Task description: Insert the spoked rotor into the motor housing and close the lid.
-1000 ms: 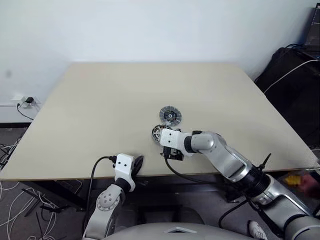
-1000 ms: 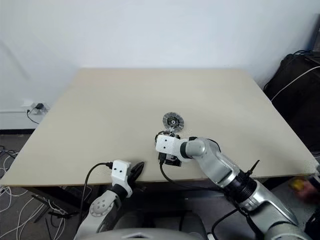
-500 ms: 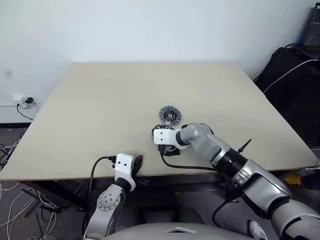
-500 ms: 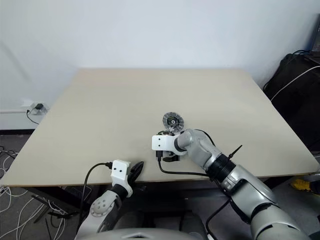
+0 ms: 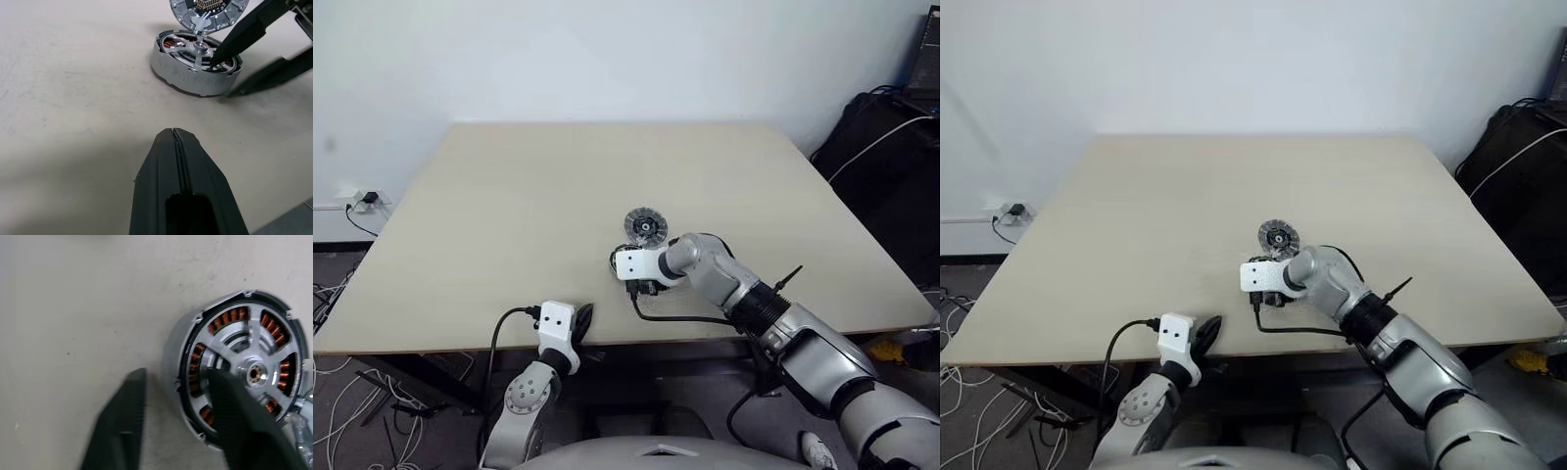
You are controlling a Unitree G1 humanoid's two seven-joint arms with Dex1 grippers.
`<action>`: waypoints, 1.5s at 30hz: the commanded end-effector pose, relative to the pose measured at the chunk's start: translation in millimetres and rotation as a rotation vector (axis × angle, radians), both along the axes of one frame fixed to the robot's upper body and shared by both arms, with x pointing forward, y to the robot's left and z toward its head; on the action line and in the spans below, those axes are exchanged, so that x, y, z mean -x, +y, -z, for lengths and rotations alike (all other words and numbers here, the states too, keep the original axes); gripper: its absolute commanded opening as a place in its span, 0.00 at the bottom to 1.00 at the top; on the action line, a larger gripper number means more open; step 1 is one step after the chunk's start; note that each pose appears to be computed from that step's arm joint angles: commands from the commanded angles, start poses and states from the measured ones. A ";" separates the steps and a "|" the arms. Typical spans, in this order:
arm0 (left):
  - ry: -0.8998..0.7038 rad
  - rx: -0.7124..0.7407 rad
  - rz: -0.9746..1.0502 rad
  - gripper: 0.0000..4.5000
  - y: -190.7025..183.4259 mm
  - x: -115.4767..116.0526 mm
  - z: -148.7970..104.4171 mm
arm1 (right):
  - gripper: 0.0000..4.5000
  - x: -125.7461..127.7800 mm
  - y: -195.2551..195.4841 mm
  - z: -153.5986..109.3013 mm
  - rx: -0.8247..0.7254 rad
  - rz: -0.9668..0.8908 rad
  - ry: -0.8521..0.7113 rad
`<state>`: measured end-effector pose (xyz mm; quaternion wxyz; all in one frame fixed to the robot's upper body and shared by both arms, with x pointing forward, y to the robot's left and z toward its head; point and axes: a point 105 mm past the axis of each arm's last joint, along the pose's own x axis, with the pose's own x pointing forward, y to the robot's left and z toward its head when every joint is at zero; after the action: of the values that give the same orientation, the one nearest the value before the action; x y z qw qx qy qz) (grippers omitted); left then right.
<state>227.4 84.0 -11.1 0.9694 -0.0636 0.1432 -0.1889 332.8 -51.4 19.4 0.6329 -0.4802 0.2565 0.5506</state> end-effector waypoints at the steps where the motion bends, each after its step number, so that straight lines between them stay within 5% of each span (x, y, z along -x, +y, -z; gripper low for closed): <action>1: -0.059 0.019 -0.009 0.00 -1.3 -4.7 -13.6 | 0.15 -3.9 -3.7 -1.1 0.008 0.011 -0.004; 4: -0.060 0.019 -0.009 0.00 -1.2 -4.8 -13.5 | 0.03 -4.8 -3.6 -1.3 0.006 0.014 -0.007; 12: -0.060 0.020 -0.010 0.00 -1.1 -4.8 -12.9 | 0.02 -7.3 -0.1 -9.7 -0.096 0.093 -0.027; 31: -0.033 0.035 0.009 0.00 -6.3 0.7 -8.5 | 0.00 43.8 -29.2 -75.6 -0.602 0.845 0.144; 40: -0.026 0.036 0.037 0.00 -8.5 -0.8 -4.0 | 0.00 51.3 -34.0 -61.3 -0.439 0.653 -0.024; 45: -0.024 0.034 0.038 0.00 -8.7 0.1 -3.3 | 0.00 44.3 -25.8 -55.9 -0.346 0.397 -0.193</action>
<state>224.6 78.4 -15.9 0.9651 -0.0708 0.1483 -0.2038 282.5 -87.3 62.2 0.8284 -0.3230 0.2415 0.3887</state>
